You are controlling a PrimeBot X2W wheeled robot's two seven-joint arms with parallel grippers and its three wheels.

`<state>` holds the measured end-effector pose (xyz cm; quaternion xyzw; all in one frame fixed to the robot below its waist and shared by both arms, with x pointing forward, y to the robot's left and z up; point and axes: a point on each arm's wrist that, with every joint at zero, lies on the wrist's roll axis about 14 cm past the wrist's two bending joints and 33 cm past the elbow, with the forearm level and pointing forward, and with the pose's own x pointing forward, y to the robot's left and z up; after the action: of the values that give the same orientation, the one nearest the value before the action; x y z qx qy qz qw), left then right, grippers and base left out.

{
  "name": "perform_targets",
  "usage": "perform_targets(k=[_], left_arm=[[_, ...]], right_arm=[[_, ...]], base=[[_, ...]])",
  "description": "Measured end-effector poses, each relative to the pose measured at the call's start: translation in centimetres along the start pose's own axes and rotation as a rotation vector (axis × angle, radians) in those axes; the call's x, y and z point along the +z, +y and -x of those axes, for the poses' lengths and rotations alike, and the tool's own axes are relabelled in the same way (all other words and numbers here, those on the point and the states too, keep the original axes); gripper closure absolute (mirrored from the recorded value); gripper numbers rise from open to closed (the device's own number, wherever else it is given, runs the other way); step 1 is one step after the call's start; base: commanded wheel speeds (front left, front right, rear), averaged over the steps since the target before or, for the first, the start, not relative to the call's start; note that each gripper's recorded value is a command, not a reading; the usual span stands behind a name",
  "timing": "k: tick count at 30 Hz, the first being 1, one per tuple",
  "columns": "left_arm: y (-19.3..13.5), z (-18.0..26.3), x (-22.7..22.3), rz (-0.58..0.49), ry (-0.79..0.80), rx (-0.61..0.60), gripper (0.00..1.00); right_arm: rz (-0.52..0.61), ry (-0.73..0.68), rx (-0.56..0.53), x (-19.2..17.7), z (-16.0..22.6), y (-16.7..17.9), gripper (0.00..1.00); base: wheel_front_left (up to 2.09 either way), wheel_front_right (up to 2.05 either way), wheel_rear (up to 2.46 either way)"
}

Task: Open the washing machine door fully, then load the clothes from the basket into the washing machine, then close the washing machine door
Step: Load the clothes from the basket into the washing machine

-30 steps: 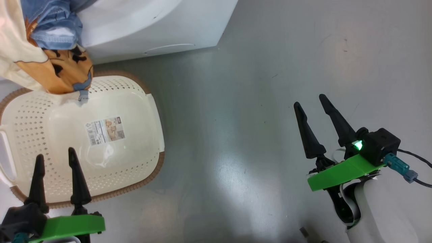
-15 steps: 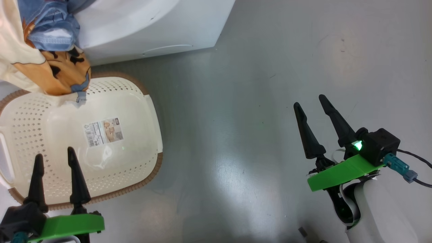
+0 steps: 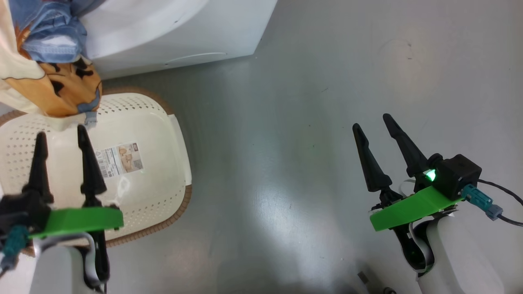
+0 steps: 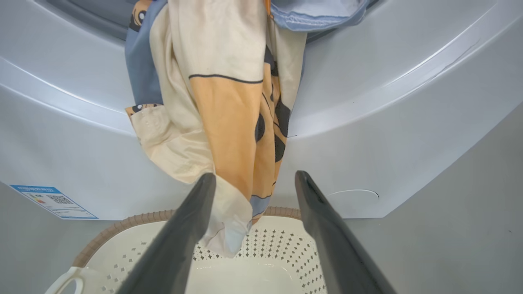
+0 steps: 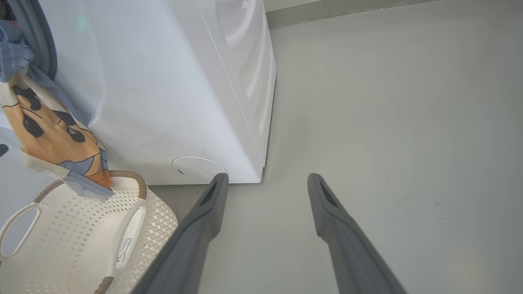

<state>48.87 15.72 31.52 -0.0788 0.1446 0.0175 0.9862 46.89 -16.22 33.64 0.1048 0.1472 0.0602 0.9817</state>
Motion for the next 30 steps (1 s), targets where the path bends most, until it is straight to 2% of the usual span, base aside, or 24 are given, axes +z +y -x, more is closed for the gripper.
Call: perform_targets(k=[8,30], left_arm=[[-0.6,-2.7,-0.3,0.022,0.002,-0.017,0.00],[0.8,-8.2,-3.1,0.057,0.084,0.018,0.00]], right_arm=[[0.001,0.008,-0.014,-0.3,0.2,-0.5,0.00],[-0.005,0.046,-0.042,-2.1,0.0,-1.5,0.00]], base=[[0.00,0.00,0.00],[0.00,0.00,0.00]])
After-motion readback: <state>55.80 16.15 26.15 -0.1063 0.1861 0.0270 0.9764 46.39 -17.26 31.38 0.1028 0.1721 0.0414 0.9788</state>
